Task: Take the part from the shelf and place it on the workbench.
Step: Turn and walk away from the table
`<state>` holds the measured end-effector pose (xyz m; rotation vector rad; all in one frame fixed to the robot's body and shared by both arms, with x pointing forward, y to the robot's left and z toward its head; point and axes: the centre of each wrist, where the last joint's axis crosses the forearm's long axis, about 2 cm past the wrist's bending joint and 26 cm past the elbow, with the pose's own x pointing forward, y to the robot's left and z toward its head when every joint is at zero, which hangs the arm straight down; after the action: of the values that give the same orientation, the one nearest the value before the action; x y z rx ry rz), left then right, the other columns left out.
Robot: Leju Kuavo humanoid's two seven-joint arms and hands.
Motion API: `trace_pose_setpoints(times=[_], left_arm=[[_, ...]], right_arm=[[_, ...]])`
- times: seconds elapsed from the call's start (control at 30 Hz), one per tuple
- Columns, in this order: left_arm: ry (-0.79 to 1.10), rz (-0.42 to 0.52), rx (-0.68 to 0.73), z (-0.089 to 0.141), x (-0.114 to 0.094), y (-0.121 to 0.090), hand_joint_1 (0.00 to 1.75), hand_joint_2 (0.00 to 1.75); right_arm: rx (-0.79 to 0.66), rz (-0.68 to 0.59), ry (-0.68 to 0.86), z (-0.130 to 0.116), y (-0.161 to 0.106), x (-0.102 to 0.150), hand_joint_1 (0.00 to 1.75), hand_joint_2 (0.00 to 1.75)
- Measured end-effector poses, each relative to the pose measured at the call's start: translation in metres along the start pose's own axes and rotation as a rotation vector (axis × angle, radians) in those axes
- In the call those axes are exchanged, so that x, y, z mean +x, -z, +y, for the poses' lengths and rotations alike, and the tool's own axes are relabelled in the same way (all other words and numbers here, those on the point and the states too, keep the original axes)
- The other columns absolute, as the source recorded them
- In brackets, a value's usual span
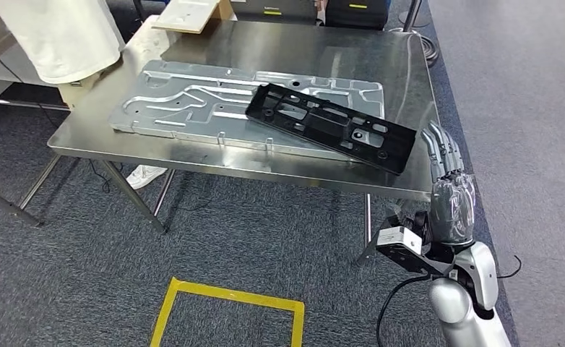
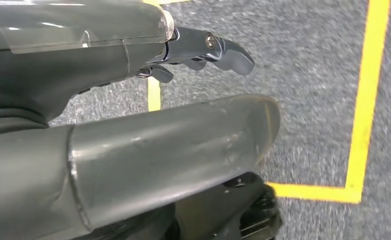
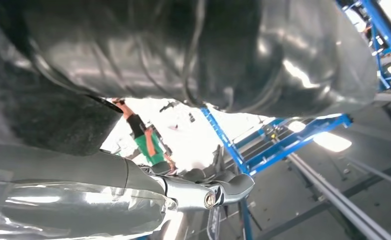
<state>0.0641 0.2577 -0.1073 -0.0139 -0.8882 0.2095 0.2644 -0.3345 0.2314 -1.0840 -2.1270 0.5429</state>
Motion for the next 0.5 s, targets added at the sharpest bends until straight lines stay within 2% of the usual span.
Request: trace_pose_setpoints(times=[0.5], left_arm=[[-0.001,0.000,0.009,0.0007,0.0005,0.0004,0.00,0.00]], right_arm=[[0.020,0.009,-0.010,0.0031,-0.0051,-0.0008,0.00,0.00]])
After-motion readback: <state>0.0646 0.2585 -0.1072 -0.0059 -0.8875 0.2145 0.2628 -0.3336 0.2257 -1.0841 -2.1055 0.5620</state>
